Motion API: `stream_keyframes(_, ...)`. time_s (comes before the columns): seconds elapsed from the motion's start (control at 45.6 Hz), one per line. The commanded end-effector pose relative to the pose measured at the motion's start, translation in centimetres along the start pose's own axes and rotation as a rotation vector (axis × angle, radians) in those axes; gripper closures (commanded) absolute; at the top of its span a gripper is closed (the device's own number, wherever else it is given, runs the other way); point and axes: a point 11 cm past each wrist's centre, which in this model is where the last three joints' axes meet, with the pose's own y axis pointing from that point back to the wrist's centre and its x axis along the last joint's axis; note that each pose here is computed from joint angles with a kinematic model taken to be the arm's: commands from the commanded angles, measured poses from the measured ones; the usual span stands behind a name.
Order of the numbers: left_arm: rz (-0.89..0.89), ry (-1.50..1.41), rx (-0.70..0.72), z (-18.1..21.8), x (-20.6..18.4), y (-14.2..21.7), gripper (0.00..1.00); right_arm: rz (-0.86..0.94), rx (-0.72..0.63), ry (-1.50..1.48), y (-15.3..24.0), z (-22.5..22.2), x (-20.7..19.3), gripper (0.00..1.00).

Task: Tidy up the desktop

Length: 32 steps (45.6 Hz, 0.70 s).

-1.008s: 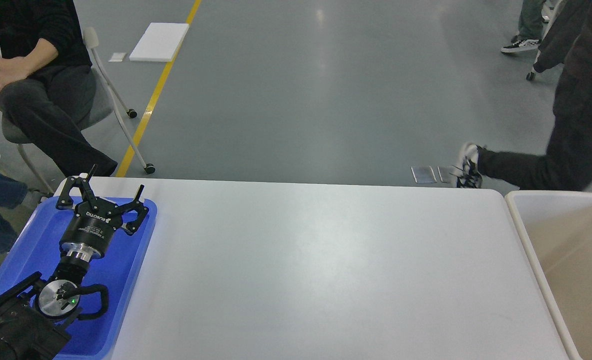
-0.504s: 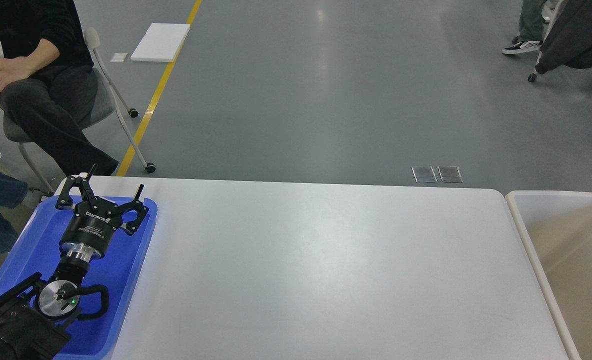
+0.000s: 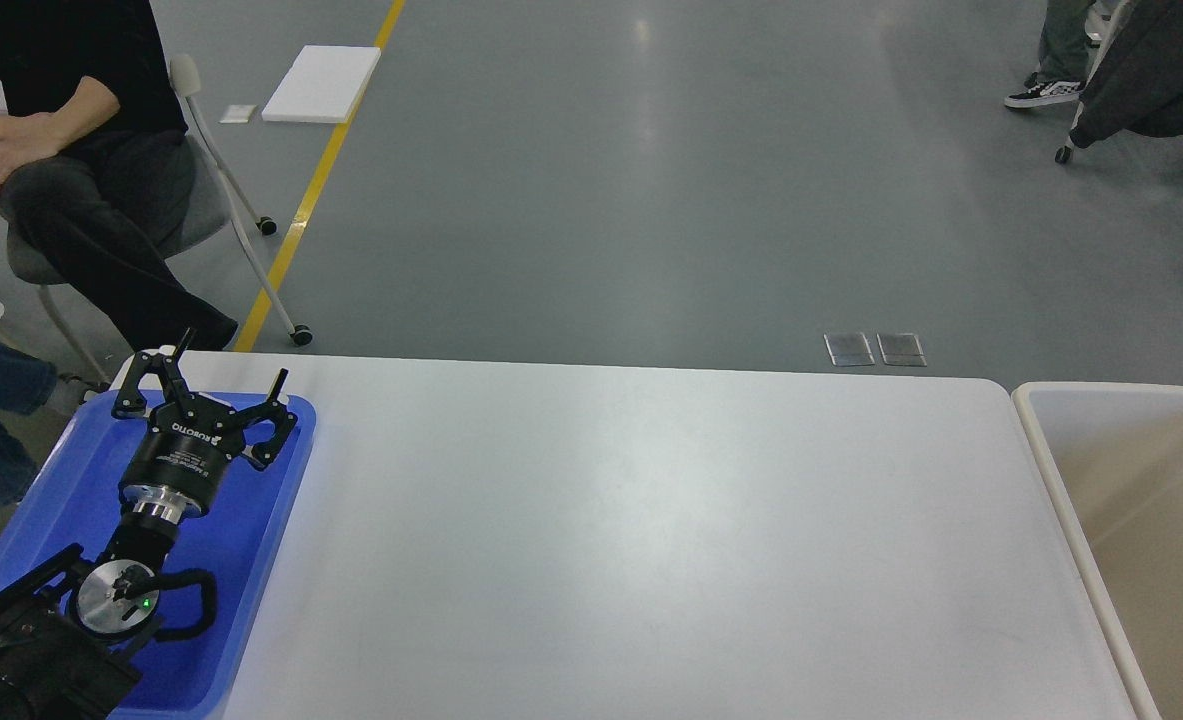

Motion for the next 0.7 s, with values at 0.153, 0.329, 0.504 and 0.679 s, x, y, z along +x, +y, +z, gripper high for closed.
stream_keyframes(0.153, 0.001, 0.0, -0.002, 0.0, 0.0, 0.0, 0.01, 0.13, -0.002, 0.03, -1.3, -1.4, -4.4, 1.0)
stream_keyframes(0.329, 0.001, 0.0, -0.002, 0.0, 0.0, 0.0, 0.01, 0.145, 0.003, 0.028, -1.5, -1.7, -5.9, 1.0)
stream_keyframes(0.504, -0.001, 0.0, -0.001, 0.0, 0.0, 0.0, 0.01, 0.153, -0.005, 0.026, -1.7, -1.4, -6.7, 1.0)
stream_keyframes(0.679, 0.001, 0.0, -0.002, 0.0, 0.0, 0.0, 0.01, 0.187, -0.026, 0.003, -1.7, -1.0, -6.6, 1.0)
